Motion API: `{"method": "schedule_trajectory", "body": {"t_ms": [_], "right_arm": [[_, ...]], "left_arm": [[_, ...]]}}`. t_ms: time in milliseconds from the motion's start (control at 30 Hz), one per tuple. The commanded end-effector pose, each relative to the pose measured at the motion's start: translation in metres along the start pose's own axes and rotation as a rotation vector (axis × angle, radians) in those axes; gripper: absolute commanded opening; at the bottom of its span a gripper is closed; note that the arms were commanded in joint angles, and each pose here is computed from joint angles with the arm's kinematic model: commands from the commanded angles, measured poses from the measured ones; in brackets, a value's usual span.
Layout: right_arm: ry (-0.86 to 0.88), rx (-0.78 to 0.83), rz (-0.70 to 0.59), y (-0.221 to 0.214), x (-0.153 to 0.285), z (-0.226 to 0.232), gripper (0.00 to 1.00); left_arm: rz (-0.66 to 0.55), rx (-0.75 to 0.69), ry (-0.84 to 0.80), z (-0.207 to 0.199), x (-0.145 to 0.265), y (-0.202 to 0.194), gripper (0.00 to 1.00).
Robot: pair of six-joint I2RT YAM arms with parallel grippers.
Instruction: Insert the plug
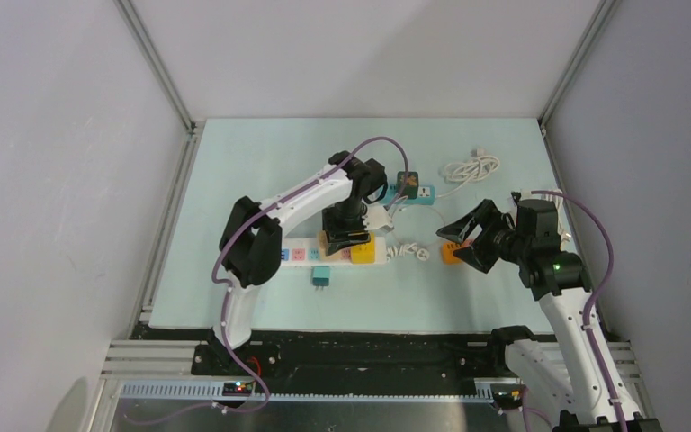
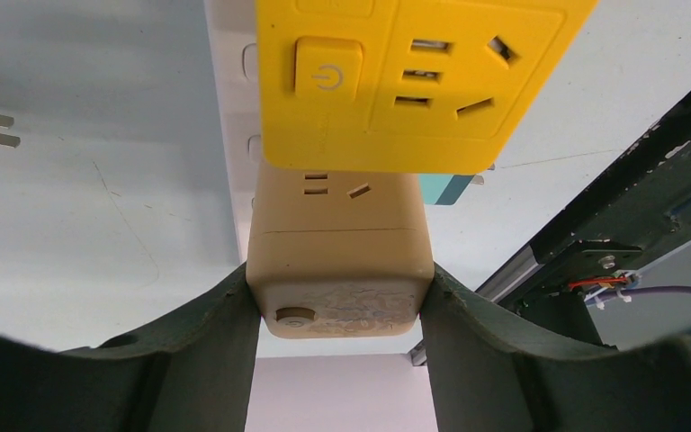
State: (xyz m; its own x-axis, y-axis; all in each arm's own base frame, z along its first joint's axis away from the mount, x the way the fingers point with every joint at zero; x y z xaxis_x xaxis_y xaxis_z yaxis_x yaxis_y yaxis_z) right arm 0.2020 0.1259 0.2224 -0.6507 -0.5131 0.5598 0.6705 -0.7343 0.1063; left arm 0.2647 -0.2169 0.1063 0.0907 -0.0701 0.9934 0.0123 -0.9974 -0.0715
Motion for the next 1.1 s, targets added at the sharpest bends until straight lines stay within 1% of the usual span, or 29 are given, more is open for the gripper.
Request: {"method": "schedule_trajectory", "body": {"t_ms": [0,300,433,600,733,833,1000,1067], "right_arm": [[0.014,0.017,-0.019,0.002,0.002,0.001,0.78],[0.012,0.012,-0.016,0.002,0.001,0.001,0.78],[0.009,0.011,-0.016,0.003,0.000,0.001,0.78],[0.007,0.012,-0.017,0.003,0.000,0.000,0.78],[0.009,0.012,-0.017,0.003,0.000,0.000,0.78],[0.010,0.013,-0.017,0.003,0.000,0.001,0.78],[0.008,0.011,-0.012,0.003,-0.001,0.001,0.78],[0.006,0.010,-0.014,0.003,-0.001,0.000,0.78]], "left_arm": [[0.016,-0.028,0.015,0.000,-0.003,-0.002,0.00],[-0.030,-0.040,0.111,0.005,-0.004,-0.007,0.00],[0.000,-0.055,0.107,0.005,-0.012,-0.009,0.00],[-0.002,-0.083,0.121,0.013,-0.013,-0.002,0.04],[-0.001,-0.131,0.135,0.020,-0.011,0.001,0.03],[0.023,-0.168,0.141,0.024,-0.014,0.003,0.03],[0.012,-0.179,0.106,0.022,-0.024,0.010,0.03],[0.003,-0.175,0.081,0.018,-0.029,0.012,0.06]]}}
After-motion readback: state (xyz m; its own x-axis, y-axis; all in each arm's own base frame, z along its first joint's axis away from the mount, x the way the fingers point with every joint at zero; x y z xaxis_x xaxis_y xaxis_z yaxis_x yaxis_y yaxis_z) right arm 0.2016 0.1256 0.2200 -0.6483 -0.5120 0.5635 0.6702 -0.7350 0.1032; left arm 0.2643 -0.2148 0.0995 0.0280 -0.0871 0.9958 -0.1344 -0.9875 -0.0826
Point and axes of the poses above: each gripper's point midway between its finger pads, its own x axis back along the fingers, its own z axis along the line the jaws close on, y = z × x, the point moved 1 cm from there along x, back along the fingers, and after that the axes turned 10 degrees about -x, right-handed, at the moved point
